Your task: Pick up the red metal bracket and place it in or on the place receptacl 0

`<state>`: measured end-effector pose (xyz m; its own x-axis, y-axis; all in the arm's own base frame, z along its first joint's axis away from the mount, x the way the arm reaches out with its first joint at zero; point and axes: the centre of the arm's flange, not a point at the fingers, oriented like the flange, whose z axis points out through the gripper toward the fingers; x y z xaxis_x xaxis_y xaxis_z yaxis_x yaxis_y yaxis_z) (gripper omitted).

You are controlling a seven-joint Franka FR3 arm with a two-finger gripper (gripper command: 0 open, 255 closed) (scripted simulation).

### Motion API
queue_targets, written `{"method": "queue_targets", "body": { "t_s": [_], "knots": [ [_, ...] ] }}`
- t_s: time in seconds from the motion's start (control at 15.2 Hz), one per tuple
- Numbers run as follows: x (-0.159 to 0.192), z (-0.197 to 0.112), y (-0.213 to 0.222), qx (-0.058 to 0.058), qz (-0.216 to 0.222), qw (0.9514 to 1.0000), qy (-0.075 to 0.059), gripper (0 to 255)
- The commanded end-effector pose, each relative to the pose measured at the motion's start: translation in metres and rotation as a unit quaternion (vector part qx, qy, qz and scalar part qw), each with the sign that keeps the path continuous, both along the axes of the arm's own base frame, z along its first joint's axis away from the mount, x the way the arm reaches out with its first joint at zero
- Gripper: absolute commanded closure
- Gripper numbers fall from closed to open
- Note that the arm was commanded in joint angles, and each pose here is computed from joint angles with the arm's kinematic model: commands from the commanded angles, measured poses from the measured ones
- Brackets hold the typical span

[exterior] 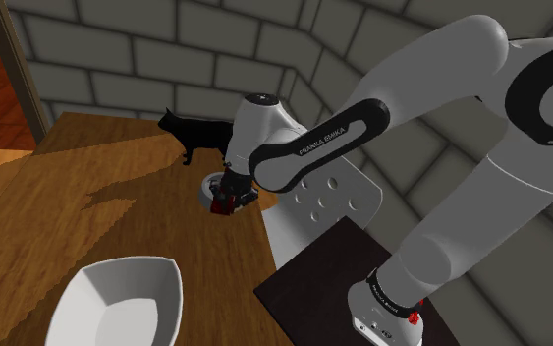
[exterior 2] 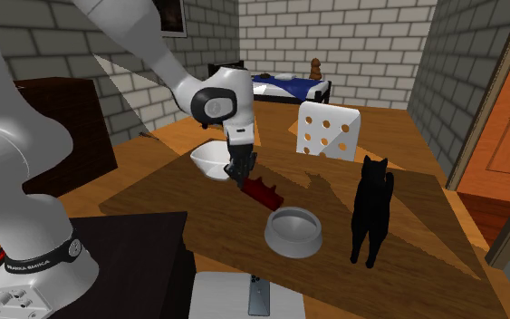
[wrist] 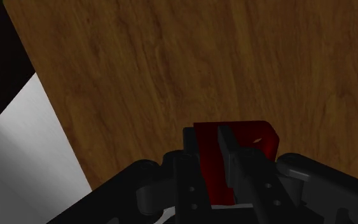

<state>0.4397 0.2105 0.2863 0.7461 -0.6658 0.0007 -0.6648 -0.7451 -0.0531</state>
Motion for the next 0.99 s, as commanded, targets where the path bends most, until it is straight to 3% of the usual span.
{"method": "queue_targets", "body": {
  "t_s": [0.0,0.53,0.92],
  "knots": [
    [0.024,0.000,-0.011,-0.001,0.000,1.0000,0.000,255],
    [0.123,-0.001,-0.051,-0.001,0.000,1.0000,0.000,255],
    [0.123,-0.033,-0.051,-0.001,0.000,1.0000,0.000,255]
  ]
}}
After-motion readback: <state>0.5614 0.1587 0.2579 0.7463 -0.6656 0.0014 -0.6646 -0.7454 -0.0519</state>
